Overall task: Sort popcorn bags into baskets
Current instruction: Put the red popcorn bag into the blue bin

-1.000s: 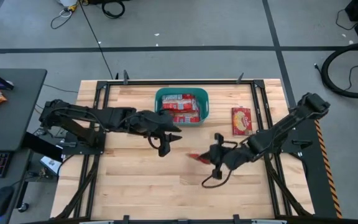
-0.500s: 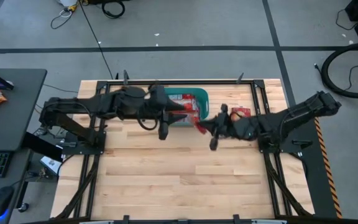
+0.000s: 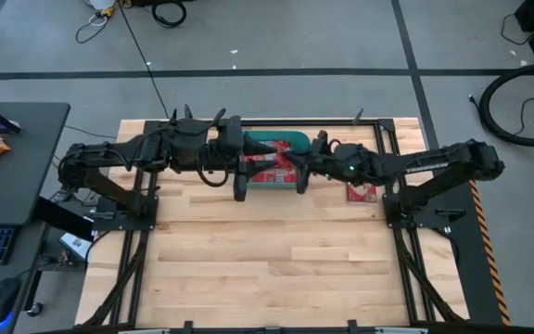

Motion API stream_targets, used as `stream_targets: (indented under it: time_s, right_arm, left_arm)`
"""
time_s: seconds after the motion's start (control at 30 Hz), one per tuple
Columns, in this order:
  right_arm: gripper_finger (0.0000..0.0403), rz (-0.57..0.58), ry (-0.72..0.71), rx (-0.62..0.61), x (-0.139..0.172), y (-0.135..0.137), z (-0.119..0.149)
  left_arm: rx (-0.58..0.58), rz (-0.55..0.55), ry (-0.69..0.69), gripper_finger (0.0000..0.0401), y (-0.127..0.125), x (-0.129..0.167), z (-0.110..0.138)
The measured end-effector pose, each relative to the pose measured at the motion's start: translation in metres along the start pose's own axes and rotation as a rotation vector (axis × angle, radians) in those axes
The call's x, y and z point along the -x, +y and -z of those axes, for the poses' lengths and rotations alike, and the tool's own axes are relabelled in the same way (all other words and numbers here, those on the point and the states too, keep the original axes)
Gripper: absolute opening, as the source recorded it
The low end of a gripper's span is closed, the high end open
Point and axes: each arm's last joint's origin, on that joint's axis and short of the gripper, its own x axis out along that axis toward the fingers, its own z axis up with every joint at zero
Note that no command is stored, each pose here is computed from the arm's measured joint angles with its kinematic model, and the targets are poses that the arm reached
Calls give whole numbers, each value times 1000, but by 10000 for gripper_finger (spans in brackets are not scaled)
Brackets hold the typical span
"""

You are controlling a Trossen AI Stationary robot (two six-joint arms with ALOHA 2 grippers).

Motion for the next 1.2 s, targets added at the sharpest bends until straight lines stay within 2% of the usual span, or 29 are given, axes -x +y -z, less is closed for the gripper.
stream_targets:
  time_s: [0.4, 0.67, 0.9, 1.2]
  right_arm:
    - [6, 79, 63, 14, -77, -11, 0]
    - [6, 35, 93, -61, -125, -14, 4]
    - [6, 87, 149, -124, -139, -26, 14]
    - [6, 247, 494, -51, -123, -50, 40]
  left_arm:
    - [-28, -9, 0, 139, 3, 0, 0]
    - [-27, -9, -5, 139, 2, 0, -1]
    - [-33, -11, 19, 139, 3, 0, 2]
    - [-48, -11, 37, 139, 3, -1, 4]
